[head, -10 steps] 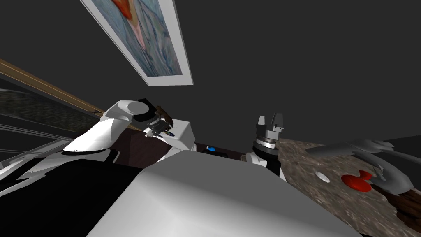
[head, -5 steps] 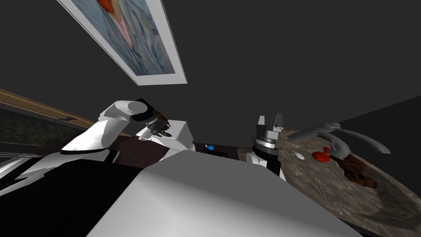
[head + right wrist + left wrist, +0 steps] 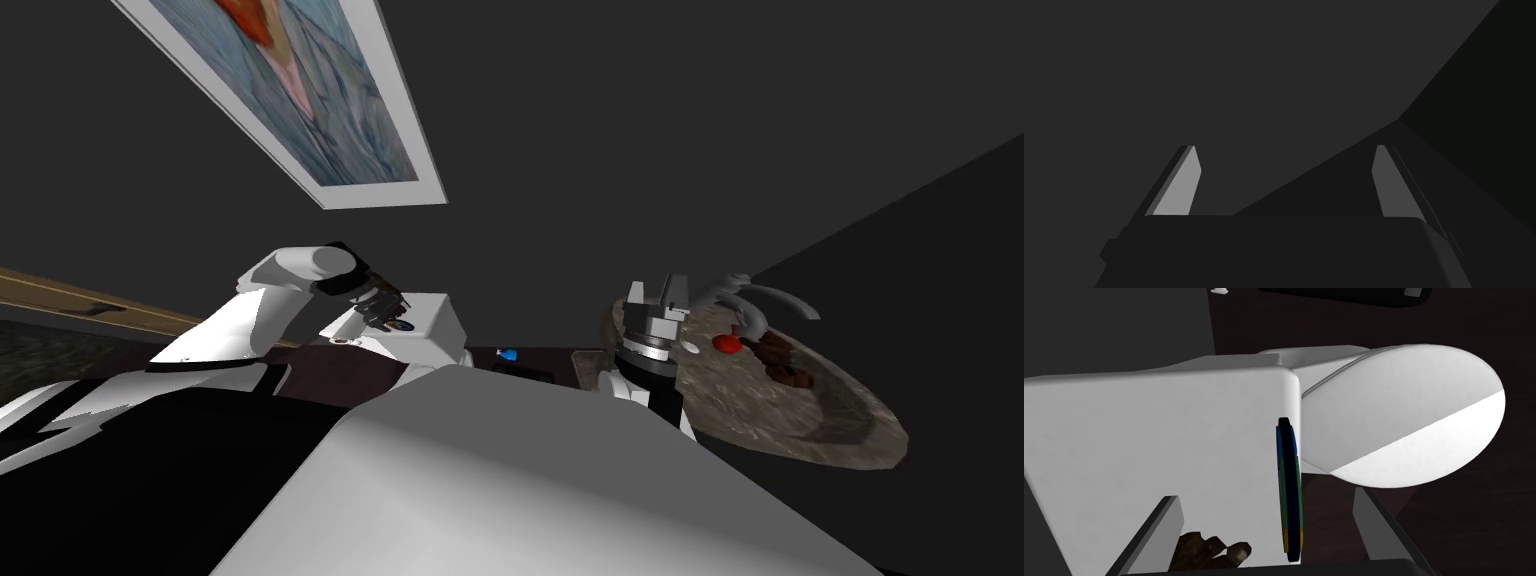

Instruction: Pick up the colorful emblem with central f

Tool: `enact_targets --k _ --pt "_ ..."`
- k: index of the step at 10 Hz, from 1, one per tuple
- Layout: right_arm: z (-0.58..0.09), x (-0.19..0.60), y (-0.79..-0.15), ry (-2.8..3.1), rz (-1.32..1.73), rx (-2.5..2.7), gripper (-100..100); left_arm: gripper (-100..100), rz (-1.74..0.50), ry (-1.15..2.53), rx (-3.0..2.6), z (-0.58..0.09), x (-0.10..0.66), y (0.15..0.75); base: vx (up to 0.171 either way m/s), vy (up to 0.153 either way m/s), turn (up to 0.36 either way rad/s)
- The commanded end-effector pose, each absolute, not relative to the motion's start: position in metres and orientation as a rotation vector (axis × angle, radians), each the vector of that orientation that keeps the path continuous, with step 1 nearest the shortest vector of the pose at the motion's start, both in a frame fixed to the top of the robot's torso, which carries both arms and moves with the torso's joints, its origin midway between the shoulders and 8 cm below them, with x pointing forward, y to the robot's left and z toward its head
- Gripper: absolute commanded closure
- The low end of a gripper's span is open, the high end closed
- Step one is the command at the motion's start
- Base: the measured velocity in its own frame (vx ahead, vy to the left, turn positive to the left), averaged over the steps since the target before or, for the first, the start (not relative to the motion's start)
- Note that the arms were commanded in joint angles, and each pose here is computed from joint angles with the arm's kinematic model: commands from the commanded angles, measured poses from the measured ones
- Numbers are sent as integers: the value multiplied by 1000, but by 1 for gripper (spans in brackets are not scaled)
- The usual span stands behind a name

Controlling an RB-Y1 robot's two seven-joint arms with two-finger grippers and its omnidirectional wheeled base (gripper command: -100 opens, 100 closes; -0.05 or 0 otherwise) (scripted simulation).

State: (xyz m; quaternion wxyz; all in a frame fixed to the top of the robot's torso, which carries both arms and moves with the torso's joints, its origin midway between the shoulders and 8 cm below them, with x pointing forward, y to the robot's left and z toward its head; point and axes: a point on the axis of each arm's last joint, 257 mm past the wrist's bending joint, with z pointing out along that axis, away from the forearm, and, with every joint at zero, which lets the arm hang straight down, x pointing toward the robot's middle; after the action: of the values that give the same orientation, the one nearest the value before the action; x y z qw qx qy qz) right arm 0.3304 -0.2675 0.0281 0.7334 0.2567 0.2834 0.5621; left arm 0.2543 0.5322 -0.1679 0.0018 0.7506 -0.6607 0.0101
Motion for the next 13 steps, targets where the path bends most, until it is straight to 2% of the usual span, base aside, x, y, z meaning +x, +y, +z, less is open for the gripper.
enact_targets --k 1,6,10,11,13 --pt "28 330 -268 623 1236 564 0 -100 31 -2030 2396 -170 254 544 -94 -16 -184" --pt "28 330 -268 623 1236 564 0 -100 21 -1922 2493 -177 250 577 -98 -22 -228" --pt "28 330 -268 623 1236 565 0 -100 17 -1857 2531 -182 245 589 -92 -19 -123" --pt "28 330 -268 623 1236 565 0 100 17 -1856 2532 -182 245 589 -7 -1 3" --pt "28 330 -268 623 1236 565 0 100 17 -1855 2533 -182 245 589 0 0 0"
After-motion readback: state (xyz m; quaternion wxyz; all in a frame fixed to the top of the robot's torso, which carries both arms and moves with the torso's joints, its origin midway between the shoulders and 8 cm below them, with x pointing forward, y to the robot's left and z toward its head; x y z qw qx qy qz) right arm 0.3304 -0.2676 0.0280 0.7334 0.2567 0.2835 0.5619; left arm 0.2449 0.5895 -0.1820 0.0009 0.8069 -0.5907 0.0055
